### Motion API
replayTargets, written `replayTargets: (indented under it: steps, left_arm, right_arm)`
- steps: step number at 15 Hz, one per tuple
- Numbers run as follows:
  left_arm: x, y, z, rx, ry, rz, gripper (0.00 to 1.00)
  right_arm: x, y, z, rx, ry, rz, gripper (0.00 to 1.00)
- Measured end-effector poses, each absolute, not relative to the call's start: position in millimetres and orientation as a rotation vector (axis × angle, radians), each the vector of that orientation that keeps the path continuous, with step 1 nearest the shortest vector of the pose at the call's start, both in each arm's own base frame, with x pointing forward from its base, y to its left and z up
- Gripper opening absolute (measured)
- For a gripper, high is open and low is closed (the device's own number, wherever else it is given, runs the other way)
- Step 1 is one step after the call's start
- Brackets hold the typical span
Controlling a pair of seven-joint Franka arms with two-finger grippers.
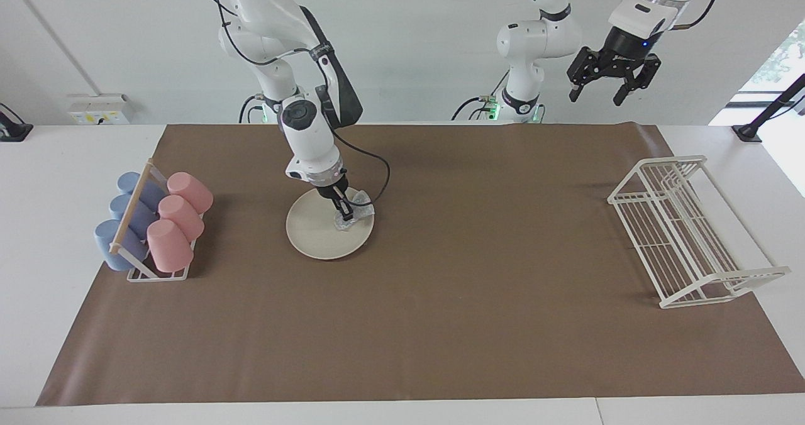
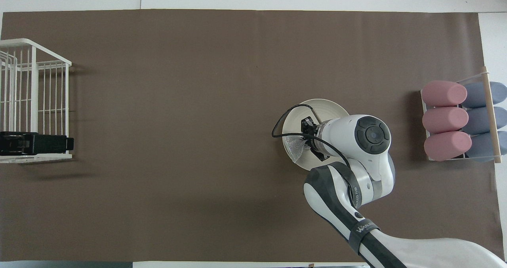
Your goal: Wipe plate with sponge
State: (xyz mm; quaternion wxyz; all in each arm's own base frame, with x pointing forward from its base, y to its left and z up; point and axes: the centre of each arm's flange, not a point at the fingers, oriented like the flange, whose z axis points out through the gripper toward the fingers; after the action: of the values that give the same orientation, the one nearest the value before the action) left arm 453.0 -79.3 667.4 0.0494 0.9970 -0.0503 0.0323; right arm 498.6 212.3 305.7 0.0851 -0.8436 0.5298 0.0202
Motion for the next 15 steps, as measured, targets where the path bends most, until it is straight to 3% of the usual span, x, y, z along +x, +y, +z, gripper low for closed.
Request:
replayTargets:
  steps: [3, 8, 15]
  left_arm:
    - [452.9, -79.3, 667.4, 3.037, -0.153, 0.098, 1.00]
    - [453.0, -79.3, 667.4, 3.037, -0.153, 0.098, 1.00]
    - [453.0, -79.3, 667.4, 3.037, -0.153, 0.098, 1.00]
  right_arm:
    - [504.4, 199.9, 305.6, -2.555, 1.504, 0.039, 0.09]
    - [529.5, 119.5, 302.4, -2.628, 1.375, -0.008, 0.09]
    - [525.7, 136.4, 302.7, -2.609, 1.407, 0.004, 0.09]
